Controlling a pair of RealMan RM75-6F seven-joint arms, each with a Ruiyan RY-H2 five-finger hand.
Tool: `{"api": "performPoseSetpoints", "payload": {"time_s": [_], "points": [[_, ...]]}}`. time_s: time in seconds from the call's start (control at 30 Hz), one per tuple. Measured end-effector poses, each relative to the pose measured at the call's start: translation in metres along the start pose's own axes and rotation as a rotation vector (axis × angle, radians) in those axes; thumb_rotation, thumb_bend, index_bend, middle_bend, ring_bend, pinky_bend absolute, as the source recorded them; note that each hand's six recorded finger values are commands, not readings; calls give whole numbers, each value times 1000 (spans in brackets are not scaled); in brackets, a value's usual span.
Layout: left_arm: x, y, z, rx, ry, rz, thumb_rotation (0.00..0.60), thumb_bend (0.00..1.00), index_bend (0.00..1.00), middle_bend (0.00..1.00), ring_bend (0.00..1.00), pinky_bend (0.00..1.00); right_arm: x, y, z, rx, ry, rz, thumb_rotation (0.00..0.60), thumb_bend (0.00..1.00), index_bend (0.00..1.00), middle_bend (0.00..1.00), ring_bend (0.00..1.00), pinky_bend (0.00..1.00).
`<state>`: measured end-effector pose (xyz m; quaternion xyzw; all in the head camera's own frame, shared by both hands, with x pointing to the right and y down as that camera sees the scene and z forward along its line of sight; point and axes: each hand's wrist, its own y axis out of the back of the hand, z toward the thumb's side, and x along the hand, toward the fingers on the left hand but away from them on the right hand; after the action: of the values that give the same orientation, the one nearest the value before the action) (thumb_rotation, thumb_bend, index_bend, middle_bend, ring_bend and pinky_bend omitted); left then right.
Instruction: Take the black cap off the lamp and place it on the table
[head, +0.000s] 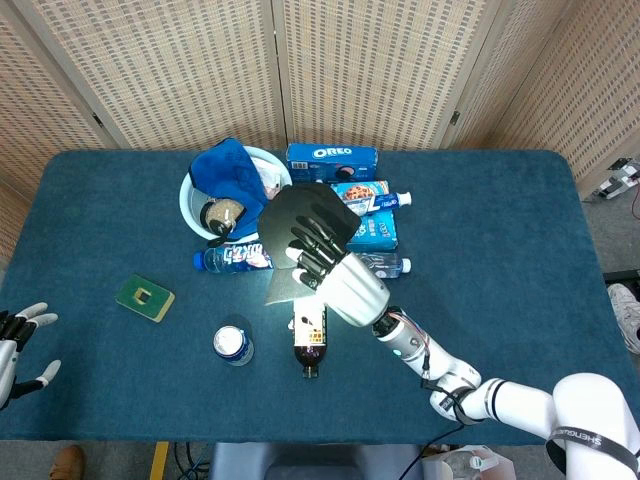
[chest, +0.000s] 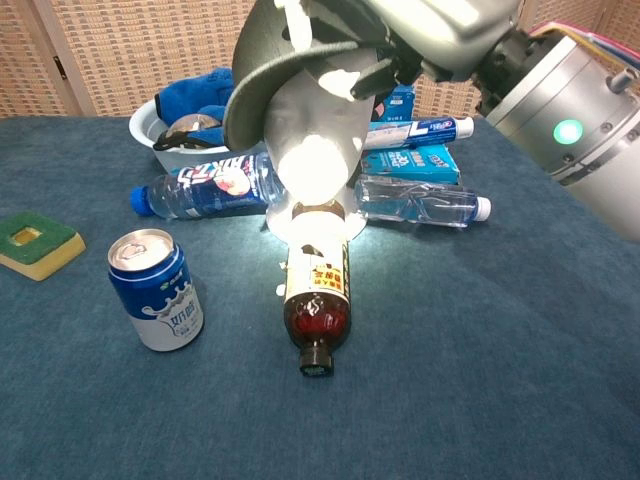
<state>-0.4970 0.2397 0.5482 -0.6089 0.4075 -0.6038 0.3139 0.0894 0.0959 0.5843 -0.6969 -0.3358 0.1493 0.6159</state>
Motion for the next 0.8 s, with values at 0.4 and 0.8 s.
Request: {"api": "performPoseSetpoints", "payload": {"time_s": [0.4,0.8], "points": [[1,-2,2,1,-6,-5,600,228,261,168,167,66,-34,21,-18,30,-59,-88,600,505,732,343,95,0],[-1,-4,2,5,0,-17,600,228,261,168,167,66,-79,38,-35,76,-111,-151,600,505,732,349,95,0]]}}
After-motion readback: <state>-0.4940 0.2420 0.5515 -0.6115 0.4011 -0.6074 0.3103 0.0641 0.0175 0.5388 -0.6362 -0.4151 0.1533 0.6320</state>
